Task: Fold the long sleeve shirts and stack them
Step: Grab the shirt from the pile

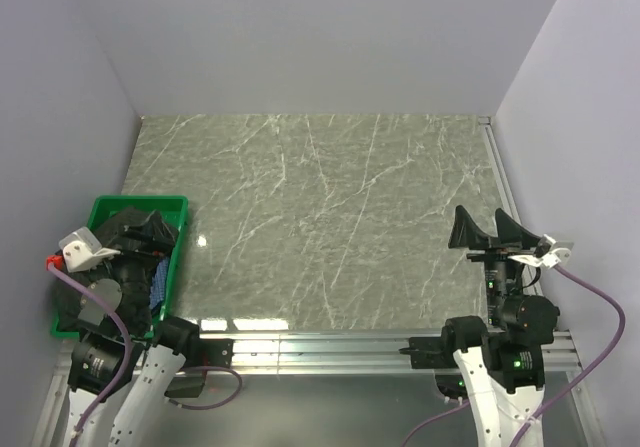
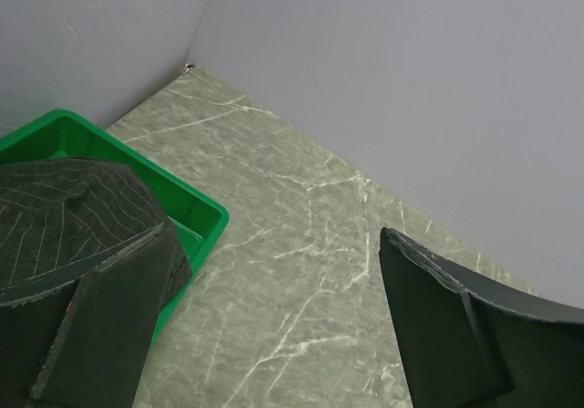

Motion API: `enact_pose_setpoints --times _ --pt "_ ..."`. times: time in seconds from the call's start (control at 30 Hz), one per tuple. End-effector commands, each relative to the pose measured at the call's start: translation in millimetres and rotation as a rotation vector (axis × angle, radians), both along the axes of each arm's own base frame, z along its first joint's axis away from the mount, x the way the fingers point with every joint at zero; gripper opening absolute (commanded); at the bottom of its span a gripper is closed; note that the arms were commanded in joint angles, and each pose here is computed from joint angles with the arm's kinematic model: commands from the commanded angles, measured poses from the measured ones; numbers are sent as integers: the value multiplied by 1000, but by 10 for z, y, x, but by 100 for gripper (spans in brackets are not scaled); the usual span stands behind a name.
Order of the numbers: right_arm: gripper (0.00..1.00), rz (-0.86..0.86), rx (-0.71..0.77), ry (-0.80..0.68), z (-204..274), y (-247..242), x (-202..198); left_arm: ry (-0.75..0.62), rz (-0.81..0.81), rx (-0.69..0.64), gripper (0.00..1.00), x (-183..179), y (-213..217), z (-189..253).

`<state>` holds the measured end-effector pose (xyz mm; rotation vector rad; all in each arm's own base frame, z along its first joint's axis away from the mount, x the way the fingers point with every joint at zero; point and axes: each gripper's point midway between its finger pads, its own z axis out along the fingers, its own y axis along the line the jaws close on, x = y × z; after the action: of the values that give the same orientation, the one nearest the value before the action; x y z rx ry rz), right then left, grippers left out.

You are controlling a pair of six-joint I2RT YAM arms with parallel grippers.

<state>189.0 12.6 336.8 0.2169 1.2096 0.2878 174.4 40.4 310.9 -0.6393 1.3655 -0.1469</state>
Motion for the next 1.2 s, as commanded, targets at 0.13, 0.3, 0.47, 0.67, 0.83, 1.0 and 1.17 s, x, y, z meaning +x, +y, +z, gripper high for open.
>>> enact_pose_setpoints --times 0.13,0.3,0.47,0.67,0.83,1.0,1.17 --pt "100 2 57 10 135 -10 -10 34 -1 -14 99 94 -39 -58" --pt "100 -2 96 173 -59 1 176 113 -23 -23 99 287 -149 -56" --pt "100 52 104 363 -182 131 338 292 -28 -22 99 609 -295 -277" --pt "100 268 59 569 -467 529 470 604 68 44 99 1122 -336 -711" --pt "100 383 62 642 -600 726 481 692 265 -49 99 1385 323 -1076" --pt "100 438 59 646 -662 814 440 762 538 -74 99 1190 906 -1343" --pt "100 471 57 651 -679 880 432 822 636 -152 99 1030 1116 -1786"
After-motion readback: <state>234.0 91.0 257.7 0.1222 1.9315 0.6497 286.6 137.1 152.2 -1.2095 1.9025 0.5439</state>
